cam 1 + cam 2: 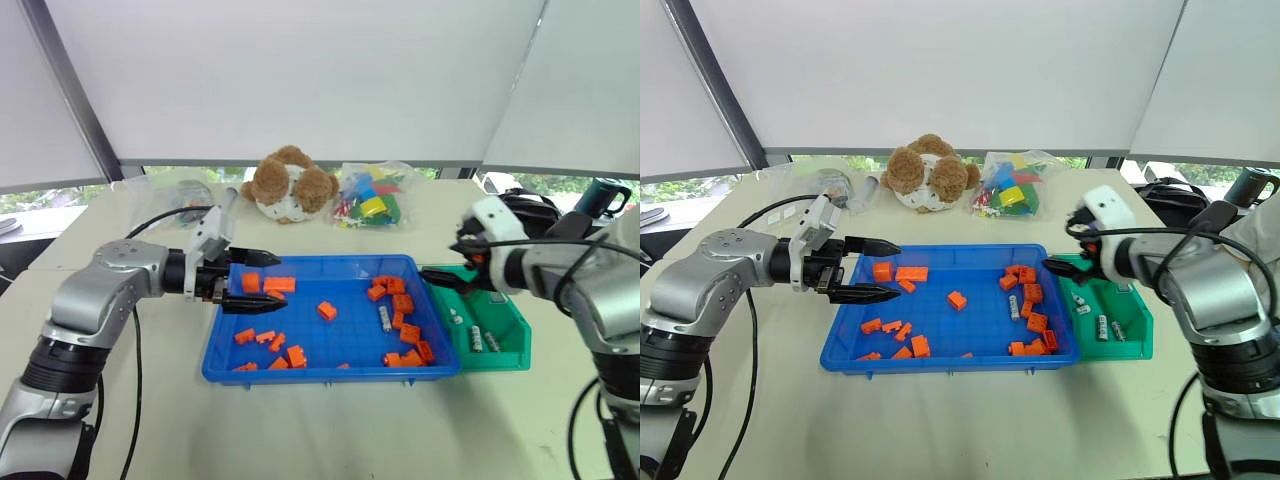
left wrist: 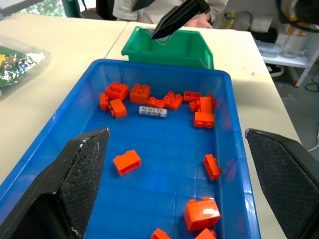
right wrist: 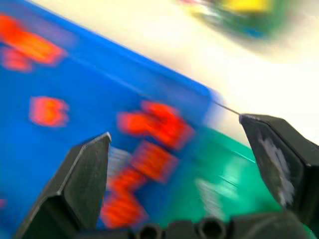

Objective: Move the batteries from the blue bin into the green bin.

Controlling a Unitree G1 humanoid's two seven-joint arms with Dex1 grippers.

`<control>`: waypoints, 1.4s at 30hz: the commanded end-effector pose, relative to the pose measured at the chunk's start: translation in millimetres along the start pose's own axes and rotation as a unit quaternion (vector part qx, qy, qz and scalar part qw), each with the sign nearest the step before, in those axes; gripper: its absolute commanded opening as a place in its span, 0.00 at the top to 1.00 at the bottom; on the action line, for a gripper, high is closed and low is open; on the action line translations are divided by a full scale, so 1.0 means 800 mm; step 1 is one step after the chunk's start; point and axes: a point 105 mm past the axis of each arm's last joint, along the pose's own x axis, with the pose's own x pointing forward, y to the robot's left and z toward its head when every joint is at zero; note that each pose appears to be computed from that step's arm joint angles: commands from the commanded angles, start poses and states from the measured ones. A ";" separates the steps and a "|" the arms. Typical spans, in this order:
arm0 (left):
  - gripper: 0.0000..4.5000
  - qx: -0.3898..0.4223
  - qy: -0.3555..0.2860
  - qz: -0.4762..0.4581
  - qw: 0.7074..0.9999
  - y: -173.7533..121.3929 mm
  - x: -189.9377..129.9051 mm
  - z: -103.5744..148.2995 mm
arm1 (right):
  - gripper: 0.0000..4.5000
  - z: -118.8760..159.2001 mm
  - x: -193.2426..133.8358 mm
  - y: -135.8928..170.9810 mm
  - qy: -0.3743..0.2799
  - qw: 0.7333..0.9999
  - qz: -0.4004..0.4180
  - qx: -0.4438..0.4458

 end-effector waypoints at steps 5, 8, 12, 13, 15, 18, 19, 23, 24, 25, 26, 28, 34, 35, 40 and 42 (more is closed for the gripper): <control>0.00 0.022 -0.002 0.002 1.000 -0.003 0.000 0.011 | 0.01 -0.045 0.049 0.058 0.064 0.997 0.036 0.011; 0.00 0.020 -0.001 0.004 1.000 -0.004 -0.001 0.010 | 0.01 -0.056 0.056 0.056 0.080 0.996 0.025 0.015; 0.00 0.019 0.000 0.005 1.000 -0.004 -0.002 0.008 | 0.01 -0.063 0.060 0.055 0.090 0.995 0.023 0.021; 0.00 0.019 0.000 0.005 1.000 -0.004 -0.002 0.008 | 0.01 -0.066 0.062 0.054 0.094 0.995 0.021 0.022; 0.00 0.018 -0.001 0.005 1.000 -0.004 -0.001 0.008 | 0.01 -0.075 0.065 0.056 0.104 0.994 0.022 0.024; 0.00 0.019 -0.001 0.006 1.000 -0.004 -0.001 0.009 | 0.01 -0.089 0.071 0.062 0.117 0.992 0.032 0.034; 0.00 0.020 -0.001 0.007 1.000 -0.004 0.000 0.009 | 0.01 -0.094 0.073 0.064 0.121 0.991 0.035 0.041; 0.00 0.020 0.000 0.007 1.000 -0.004 -0.001 0.009 | 0.01 -0.104 0.078 0.064 0.129 0.989 0.033 0.059; 0.00 0.020 0.000 0.008 1.000 -0.004 -0.001 0.009 | 0.01 -0.103 0.079 0.063 0.128 0.989 0.032 0.062; 0.00 0.020 0.000 0.008 1.000 -0.004 -0.001 0.009 | 0.01 -0.103 0.080 0.063 0.128 0.989 0.032 0.063; 0.00 0.021 0.000 0.008 1.000 -0.004 -0.001 0.009 | 0.01 -0.102 0.081 0.063 0.126 0.989 0.032 0.064; 0.00 0.021 0.000 0.009 1.000 -0.003 -0.001 0.009 | 0.01 -0.101 0.083 0.063 0.124 0.990 0.035 0.065; 0.00 0.023 0.001 0.011 1.000 -0.003 -0.002 0.010 | 0.49 -0.100 0.091 0.067 0.126 0.990 0.039 0.055; 0.00 0.023 0.002 0.012 1.000 -0.003 -0.002 0.010 | 0.60 -0.099 0.092 0.068 0.125 0.990 0.040 0.054; 0.00 0.023 0.003 0.012 1.000 -0.003 -0.003 0.009 | 1.00 -0.089 0.090 0.069 0.117 0.991 0.042 0.046; 0.00 0.023 0.003 0.012 1.000 -0.003 -0.003 0.009 | 1.00 -0.080 0.084 0.061 0.109 0.993 0.029 0.035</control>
